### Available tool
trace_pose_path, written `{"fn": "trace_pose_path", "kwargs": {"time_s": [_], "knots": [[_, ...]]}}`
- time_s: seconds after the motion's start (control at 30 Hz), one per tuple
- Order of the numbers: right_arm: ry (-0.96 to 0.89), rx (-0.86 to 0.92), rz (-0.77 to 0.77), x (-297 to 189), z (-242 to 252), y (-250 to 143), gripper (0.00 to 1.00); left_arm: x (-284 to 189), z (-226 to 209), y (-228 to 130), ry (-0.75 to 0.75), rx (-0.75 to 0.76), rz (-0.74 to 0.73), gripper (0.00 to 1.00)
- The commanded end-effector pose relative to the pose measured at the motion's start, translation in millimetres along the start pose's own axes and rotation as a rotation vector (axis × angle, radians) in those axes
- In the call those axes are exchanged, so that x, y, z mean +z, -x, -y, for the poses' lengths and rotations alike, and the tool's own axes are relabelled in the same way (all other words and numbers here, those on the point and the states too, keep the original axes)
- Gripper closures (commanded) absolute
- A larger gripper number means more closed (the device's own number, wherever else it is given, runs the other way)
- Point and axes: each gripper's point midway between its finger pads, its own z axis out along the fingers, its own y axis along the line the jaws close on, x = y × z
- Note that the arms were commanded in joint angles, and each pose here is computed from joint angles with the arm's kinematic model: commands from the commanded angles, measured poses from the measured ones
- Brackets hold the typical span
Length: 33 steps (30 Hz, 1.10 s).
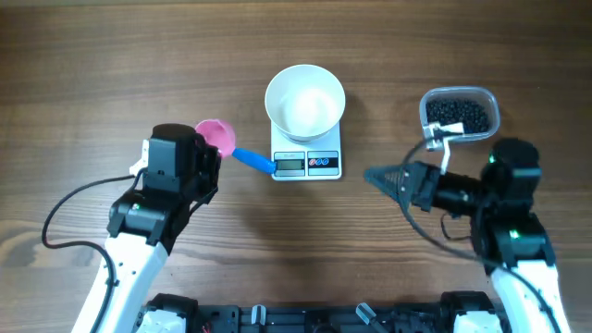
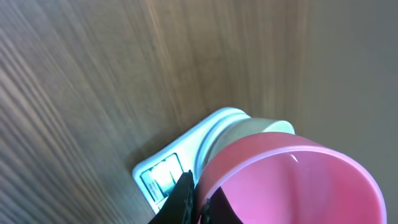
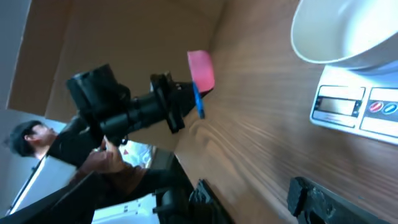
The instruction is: Scoop item into bowl and weigh 150g on scale
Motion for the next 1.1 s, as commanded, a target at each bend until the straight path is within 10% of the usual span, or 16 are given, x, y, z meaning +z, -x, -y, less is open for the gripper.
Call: {"fn": "trace_pose_path", "kwargs": {"time_s": [0.0,0.47,0.63,1.07], "knots": [[0.014,-0.112,-0.002,8.4,5.8,14.7,0.0,-2.4,4.2,-9.8,-0.02,0.017,-0.023,0.96],[-0.066,-0.317,-0.065,65.6,-1.0,-14.0,0.01,-8.0,24.1,-61.1,-0.113,0.131,-0.117,0.96],[-0.082,-0.247,-0.025,75.4,-7.5,-11.6,0.25,-9.9,24.9,-71.8,-0.117,0.066,-0.128,0.96],[-0.085,-0.171,0.041,106.9,-15.2,-9.0,0.36,-7.8,26.8,-91.2,-0.116,-0.078,-0.156,0.96]]}}
